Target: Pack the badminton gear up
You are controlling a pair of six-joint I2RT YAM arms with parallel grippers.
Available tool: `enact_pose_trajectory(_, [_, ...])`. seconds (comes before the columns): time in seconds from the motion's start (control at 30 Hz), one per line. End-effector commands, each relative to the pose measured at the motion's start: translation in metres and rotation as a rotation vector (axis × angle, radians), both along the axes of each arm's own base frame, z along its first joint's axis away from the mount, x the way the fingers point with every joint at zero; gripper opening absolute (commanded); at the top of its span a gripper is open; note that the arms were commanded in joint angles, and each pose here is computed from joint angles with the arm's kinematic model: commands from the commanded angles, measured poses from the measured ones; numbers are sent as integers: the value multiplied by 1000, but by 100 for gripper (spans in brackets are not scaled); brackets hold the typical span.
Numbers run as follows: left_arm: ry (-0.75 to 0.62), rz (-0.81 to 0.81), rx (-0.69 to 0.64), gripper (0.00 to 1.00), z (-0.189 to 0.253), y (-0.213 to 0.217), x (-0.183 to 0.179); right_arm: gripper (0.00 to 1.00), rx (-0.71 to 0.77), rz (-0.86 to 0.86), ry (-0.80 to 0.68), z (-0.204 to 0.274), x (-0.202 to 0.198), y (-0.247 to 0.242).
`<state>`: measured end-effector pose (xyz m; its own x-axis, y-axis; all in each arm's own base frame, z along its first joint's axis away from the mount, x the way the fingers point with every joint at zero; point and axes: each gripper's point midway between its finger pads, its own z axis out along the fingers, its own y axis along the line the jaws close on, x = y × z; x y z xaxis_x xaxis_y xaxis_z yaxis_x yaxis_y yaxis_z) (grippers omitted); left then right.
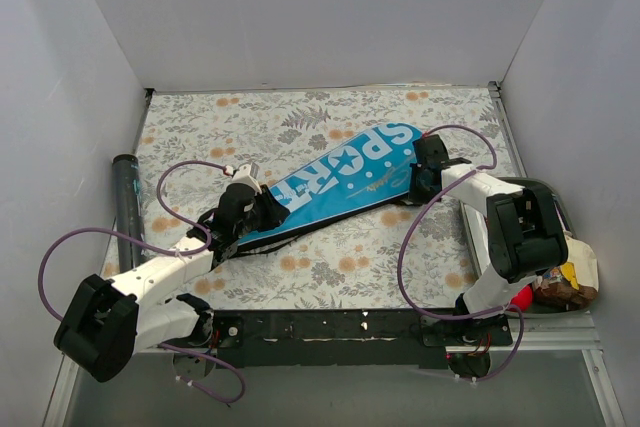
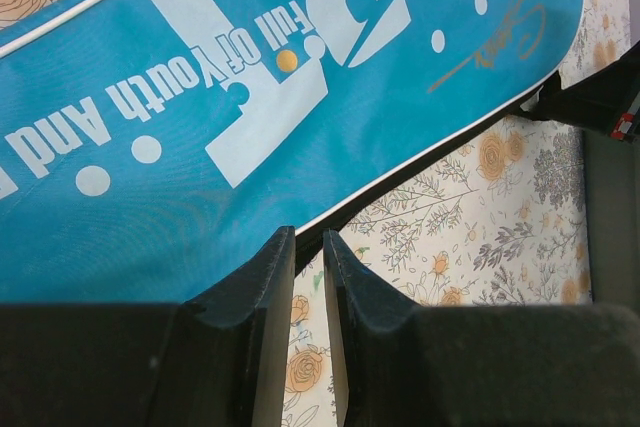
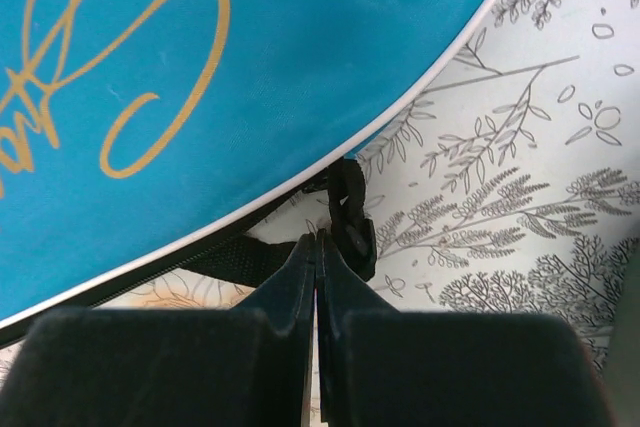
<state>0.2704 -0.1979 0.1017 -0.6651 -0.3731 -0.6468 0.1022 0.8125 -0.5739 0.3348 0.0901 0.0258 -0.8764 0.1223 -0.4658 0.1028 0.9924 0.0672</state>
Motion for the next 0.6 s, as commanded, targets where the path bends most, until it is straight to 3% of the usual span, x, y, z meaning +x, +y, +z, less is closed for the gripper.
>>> enact_pose_trajectory(0.0, [-36,-7,-10,18,10,-1,3,1,-107,28,101,-5,-28,-19])
enact_pose_trajectory(0.27, [-39,-10,-10,18,11,-1,3,1,-373,-106,79,17,-34,-72])
enact_pose_trajectory(0.37, [-44,-12,-8,18,13,-1,4,1,-402,-128,89,17,-35,-77])
enact_pose_trajectory(0.57, [-45,-13,-6,18,12,-1,3,22,-393,-116,118,8,-39,-75])
